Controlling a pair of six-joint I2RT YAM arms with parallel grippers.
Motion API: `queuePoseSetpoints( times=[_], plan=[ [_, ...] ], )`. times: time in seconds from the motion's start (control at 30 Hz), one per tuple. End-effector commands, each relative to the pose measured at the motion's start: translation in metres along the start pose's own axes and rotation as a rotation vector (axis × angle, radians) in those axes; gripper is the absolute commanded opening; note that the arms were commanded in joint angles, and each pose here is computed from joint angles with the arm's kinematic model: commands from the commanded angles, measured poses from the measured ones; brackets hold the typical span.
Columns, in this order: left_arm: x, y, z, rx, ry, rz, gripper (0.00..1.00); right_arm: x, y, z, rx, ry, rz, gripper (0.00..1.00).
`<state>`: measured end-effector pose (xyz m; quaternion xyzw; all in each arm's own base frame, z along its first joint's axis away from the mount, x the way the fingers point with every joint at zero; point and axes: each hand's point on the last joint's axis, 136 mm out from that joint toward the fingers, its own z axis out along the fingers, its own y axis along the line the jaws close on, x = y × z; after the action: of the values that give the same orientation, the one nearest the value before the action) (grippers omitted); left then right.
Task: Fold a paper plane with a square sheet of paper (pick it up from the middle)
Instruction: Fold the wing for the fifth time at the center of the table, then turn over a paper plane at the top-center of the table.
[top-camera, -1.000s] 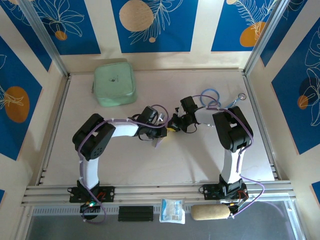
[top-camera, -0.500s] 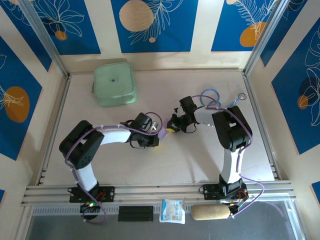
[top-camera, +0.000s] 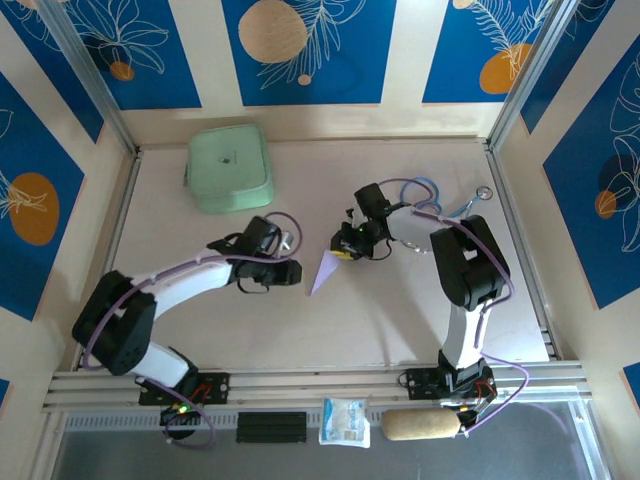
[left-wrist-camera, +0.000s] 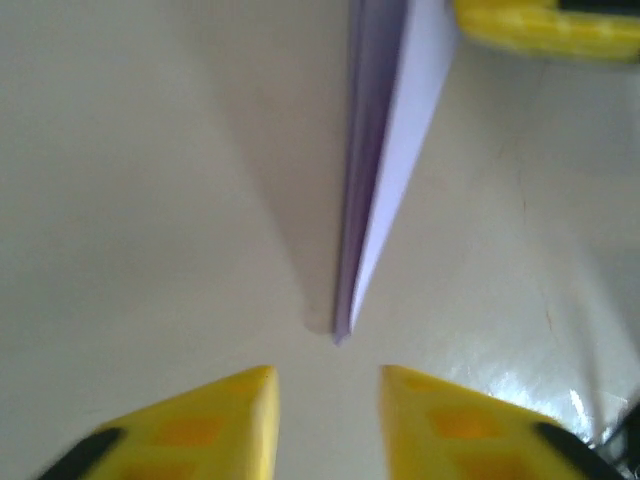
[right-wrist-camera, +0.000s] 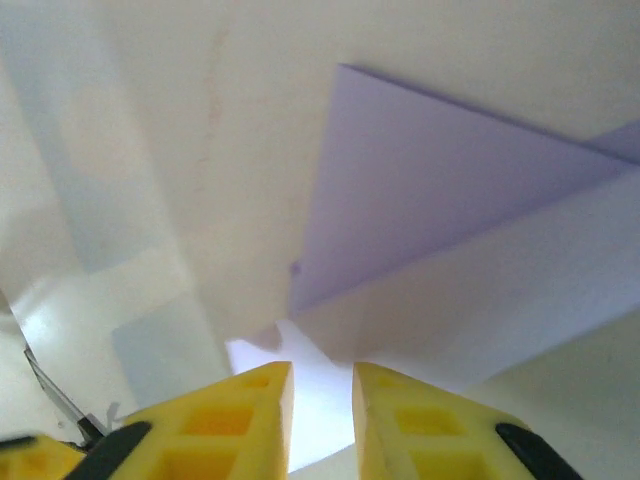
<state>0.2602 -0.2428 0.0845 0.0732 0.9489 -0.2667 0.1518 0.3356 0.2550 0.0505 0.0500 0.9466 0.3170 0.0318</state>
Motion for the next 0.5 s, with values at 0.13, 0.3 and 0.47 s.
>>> queuePoseSetpoints(
  times=[0.13,0.3,0.47],
  plan=[
    [-0.036,0.061,-0.054,-0.236,-0.244,-0.082,0.80,0.013,0.003,-0.037,0.264,-0.085,0.008,0.43],
    [-0.045,0.079,-0.069,-0.265,-0.314,-0.131,0.94,0.021,0.000,-0.030,0.453,-0.112,0.021,0.48],
    [-0.045,0.086,-0.063,-0.223,-0.327,-0.172,0.99,0.022,0.005,-0.012,0.605,-0.118,0.035,0.52]
  ],
)
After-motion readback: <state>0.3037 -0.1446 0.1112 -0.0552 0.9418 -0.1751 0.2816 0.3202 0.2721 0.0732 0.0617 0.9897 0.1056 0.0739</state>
